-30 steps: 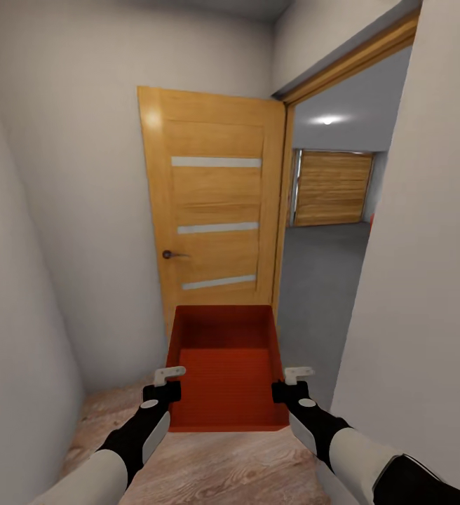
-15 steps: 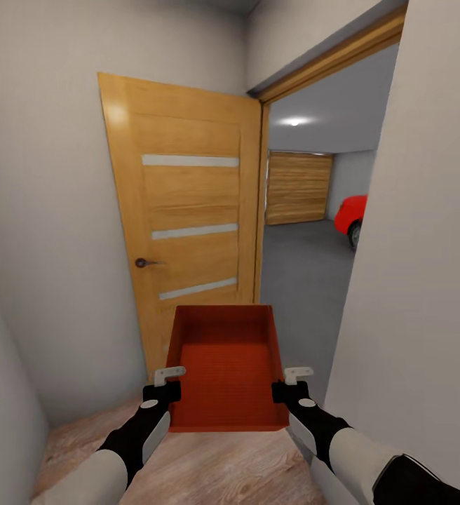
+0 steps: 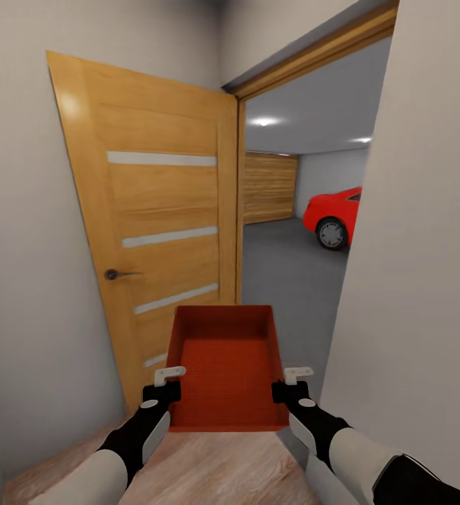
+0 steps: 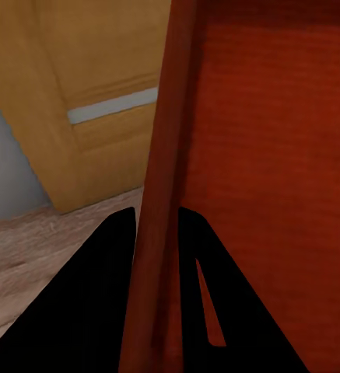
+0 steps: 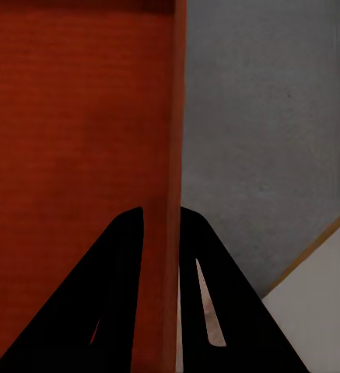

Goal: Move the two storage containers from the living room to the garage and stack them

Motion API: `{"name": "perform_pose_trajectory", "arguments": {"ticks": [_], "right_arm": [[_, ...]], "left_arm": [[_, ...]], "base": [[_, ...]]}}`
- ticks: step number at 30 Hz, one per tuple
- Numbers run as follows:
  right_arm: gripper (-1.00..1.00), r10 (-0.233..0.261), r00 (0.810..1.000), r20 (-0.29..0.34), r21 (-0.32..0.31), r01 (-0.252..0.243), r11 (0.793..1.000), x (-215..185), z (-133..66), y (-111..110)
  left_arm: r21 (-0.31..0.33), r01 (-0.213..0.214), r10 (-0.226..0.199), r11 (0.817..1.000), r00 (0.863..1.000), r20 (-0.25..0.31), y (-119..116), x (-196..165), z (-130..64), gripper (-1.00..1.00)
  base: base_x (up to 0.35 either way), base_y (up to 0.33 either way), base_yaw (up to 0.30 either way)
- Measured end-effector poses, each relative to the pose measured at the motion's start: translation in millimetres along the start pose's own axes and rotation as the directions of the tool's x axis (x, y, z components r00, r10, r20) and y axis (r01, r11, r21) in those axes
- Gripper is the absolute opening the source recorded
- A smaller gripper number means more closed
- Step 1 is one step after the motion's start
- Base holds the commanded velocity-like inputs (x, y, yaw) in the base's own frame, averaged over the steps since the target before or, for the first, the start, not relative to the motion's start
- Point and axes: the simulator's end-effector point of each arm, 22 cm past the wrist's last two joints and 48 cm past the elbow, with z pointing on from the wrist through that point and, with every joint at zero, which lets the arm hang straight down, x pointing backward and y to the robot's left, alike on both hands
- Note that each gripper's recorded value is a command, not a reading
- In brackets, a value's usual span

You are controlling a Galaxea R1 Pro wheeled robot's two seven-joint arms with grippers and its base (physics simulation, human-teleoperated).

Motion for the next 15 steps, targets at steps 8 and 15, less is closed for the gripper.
{"name": "perform_pose_trajectory", "arguments": {"ticks": [8,15], "right_arm": [[-1.00,0.000,1.000,0.000,0.000,0.000,1.000,-0.1,0.0,0.0],[-1.00,0.000,1.000,0.000,0.000,0.000,1.000,0.0,0.0,0.0]], "left_arm": [[0.000,0.000,0.000,1.000,1.000,0.000,0.0,-0.1,0.0,-1.00],[0.000,0.000,0.000,1.000,1.000,0.000,0.0,-0.1,0.0,-1.00]], "base": [[0.234,0.243,-0.284],[0.235,0.241,-0.277]]}}
